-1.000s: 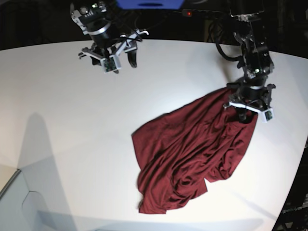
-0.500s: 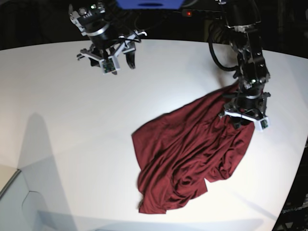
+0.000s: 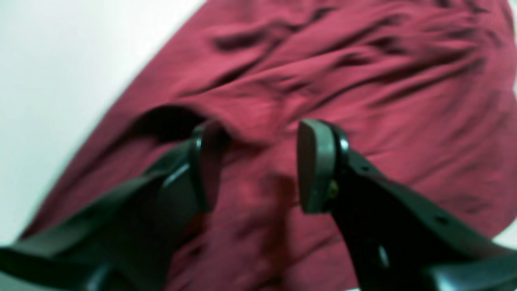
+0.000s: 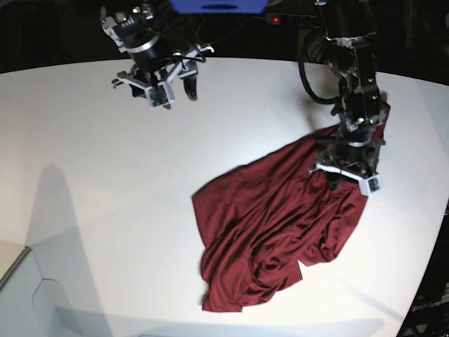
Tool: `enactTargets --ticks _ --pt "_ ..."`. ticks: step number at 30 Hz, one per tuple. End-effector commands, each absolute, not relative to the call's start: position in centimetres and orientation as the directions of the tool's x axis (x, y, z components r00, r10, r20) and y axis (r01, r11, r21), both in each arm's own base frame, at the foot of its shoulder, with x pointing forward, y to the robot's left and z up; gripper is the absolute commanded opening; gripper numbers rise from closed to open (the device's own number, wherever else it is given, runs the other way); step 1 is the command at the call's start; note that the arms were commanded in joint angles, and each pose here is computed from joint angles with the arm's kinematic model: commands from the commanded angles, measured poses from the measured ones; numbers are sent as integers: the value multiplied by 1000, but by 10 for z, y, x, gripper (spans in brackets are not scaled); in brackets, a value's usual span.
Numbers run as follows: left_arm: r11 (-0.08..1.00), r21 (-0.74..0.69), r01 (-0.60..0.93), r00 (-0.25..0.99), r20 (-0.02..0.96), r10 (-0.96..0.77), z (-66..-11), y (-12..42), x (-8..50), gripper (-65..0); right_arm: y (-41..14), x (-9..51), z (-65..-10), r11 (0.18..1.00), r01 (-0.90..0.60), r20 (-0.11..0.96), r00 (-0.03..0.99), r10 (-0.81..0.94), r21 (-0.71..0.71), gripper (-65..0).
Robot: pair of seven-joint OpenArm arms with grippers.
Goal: Layout the t-shirt on the table in an organized manner, then fold the t-shirt properly
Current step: 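Release the shirt and regrasp a fold of it with the left gripper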
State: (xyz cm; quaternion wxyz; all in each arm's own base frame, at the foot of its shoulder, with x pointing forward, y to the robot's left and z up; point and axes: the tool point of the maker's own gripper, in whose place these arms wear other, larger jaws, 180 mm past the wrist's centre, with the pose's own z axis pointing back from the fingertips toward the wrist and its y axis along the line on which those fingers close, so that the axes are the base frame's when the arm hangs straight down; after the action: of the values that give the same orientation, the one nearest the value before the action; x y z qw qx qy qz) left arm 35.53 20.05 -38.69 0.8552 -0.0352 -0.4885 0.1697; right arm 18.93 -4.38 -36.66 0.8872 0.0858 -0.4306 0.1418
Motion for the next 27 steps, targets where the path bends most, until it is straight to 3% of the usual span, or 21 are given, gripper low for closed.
enactTargets --ticks 1,18,24,27 --pt "940 -221 -259 432 844 318 -377 206 363 -357 -42 193 -357 943 -332 812 558 171 29 -336" --pt "935 -223 -276 456 826 332 -390 209 363 -357 -47 190 -366 940 -341 797 571 195 14 -337" --pt "933 -229 -276 406 853 329 -384 211 375 -360 -47 190 -366 940 -341 797 571 195 14 -337" --pt "932 -232 -277 398 856 331 -385 211 380 -448 -47 190 -366 940 -342 796 572 197 13 -337"
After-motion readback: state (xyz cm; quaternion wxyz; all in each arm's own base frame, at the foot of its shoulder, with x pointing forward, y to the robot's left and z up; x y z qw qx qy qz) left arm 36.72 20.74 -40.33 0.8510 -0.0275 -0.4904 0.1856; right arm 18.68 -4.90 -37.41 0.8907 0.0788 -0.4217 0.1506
